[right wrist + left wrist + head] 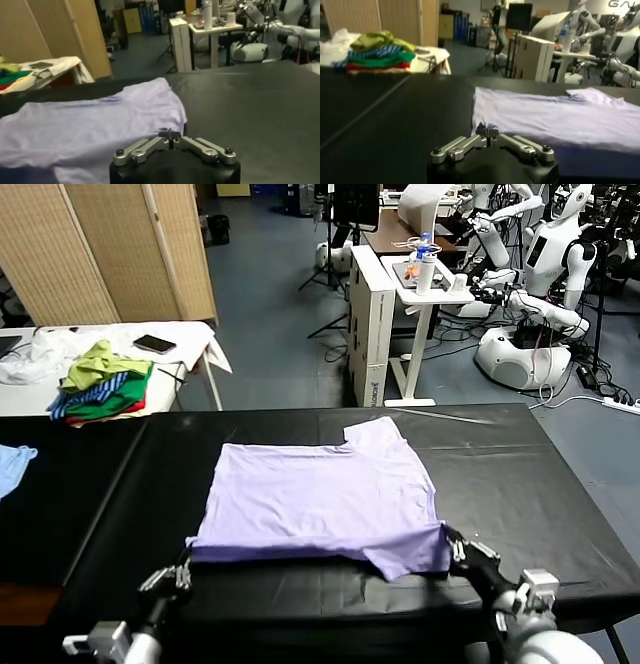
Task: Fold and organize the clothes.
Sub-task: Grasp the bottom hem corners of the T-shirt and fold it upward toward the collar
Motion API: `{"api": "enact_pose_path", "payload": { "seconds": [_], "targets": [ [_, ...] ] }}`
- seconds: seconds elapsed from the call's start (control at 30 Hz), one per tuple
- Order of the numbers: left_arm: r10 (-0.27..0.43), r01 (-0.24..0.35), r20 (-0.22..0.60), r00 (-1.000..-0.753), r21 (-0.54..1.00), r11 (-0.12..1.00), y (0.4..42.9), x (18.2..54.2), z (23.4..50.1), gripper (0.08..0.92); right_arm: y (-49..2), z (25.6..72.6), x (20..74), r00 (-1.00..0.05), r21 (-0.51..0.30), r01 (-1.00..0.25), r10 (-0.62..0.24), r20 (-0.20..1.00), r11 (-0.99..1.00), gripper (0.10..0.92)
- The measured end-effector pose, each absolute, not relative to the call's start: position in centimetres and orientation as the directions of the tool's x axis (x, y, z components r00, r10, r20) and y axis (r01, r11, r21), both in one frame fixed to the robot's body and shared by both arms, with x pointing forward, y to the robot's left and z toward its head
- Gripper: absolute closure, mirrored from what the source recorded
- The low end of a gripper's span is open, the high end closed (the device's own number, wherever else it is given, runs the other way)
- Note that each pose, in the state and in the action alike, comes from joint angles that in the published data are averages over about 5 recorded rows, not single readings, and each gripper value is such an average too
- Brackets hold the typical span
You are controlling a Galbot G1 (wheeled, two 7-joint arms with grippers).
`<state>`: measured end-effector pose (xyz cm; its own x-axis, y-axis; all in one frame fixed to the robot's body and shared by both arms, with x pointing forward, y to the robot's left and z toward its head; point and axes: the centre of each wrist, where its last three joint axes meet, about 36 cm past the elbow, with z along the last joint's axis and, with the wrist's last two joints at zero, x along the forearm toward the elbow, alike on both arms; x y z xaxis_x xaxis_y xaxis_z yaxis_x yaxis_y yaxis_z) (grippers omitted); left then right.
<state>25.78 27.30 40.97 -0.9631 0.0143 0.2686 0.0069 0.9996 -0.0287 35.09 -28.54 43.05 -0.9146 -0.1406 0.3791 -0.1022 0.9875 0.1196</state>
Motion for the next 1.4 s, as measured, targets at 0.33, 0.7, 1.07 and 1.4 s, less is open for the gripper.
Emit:
{"api": "enact_pose_path", "payload": {
  "seconds": [0.33,0.7,1.07,1.4],
  "targets": [
    [0.012,0.026,0.251,-0.968,0.053,0.998,28.8,28.9,39.7,0.855,-27.8,42.3,36.4,-0.905,0.111,-0.125,-0.159,0.395,0.986,0.883],
    [0.033,0.067,0.290,-0.957,0.108,0.992,30.0,29.8,38.9,0.855,-27.9,42.4,36.3,-0.887,0.112,-0.146,-0.181,0.426,0.983,0.827],
    [0.018,0.053,0.305,-0.952,0.106,0.993,30.0,29.1,39.4,0.561,-28.7,44.2,32.1,-0.872,0.086,-0.180,-0.199,0.447,0.980,0.201],
    [0.041,0.061,0.379,-0.925,0.040,0.997,29.9,26.9,39.7,0.097,-29.4,43.3,28.9,-0.851,0.090,-0.165,-0.188,0.491,0.982,0.163]
  ]
}}
